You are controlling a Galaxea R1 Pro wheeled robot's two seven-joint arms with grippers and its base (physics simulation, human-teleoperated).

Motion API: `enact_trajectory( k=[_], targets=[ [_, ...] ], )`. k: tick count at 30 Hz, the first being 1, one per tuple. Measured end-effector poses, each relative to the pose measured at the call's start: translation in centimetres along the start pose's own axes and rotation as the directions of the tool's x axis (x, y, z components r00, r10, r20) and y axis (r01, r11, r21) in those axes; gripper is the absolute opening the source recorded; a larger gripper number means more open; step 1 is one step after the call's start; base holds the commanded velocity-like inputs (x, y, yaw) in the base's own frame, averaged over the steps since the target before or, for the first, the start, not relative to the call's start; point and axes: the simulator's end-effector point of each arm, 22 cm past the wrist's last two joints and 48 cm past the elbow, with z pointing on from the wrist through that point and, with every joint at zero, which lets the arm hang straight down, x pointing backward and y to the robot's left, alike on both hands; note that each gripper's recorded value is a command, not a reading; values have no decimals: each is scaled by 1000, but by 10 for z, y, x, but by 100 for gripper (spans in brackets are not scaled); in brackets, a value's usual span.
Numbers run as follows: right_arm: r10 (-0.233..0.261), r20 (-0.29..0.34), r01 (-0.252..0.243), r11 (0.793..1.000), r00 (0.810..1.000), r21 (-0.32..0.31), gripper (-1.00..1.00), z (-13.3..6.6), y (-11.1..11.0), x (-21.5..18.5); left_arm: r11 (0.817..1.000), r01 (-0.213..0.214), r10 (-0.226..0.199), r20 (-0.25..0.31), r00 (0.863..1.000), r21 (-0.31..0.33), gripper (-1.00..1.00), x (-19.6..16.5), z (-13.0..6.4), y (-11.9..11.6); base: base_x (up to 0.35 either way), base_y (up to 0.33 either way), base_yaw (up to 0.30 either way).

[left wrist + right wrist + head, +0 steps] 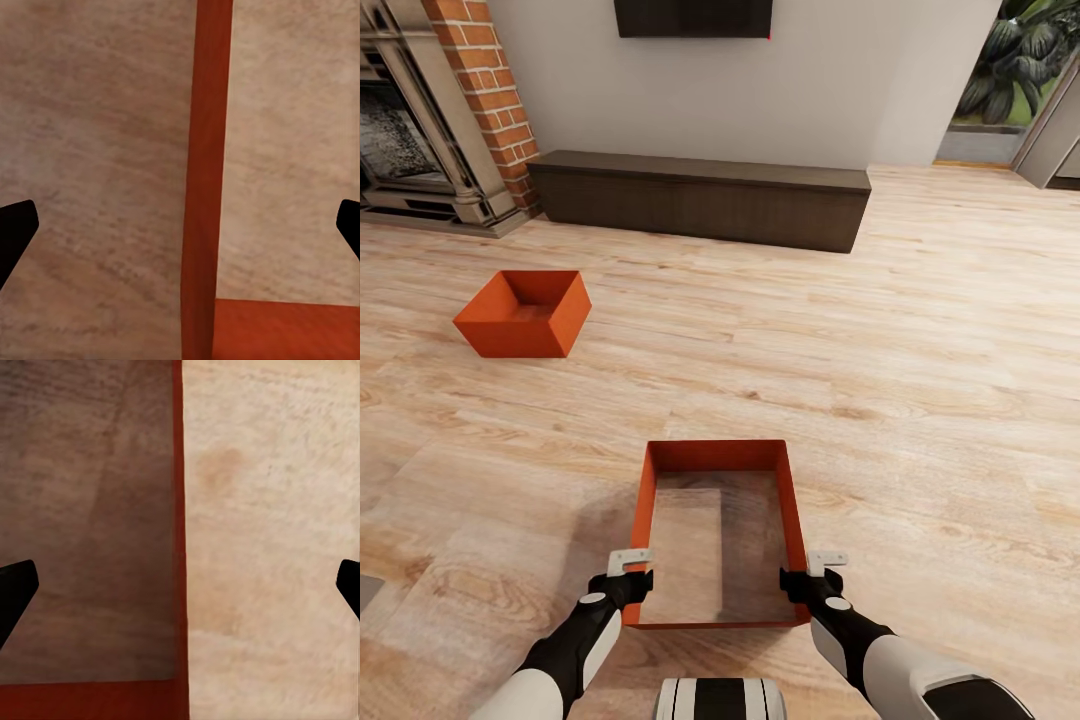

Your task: Move the two storage containers from the living room to the garage. In the garage, place one container on the floor and stack the other container on top of it (either order is fine).

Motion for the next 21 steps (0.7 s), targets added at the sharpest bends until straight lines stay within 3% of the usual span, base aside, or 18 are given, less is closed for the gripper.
enact_trajectory(
  k=[13,14,15,21],
  targets=[
    [-7,2,7,1000,1000,-3,100,0,1,0,1000,10,-10,-1,1000,0,100,0,0,0,0,0,0],
    [-7,2,7,1000,1000,-2,-100,0,1,0,1000,11,-11,-1,1000,0,100,0,0,0,0,0,0],
    [-7,2,7,1000,1000,-2,-100,0,1,0,1000,13,-13,-2,1000,0,-100,1,0,0,0,0,0],
    [-19,3,19,1000,1000,0,-100,0,1,-1,1000,26,-26,-4,1000,11,-100,1,0,-5,0,0,0]
  ],
)
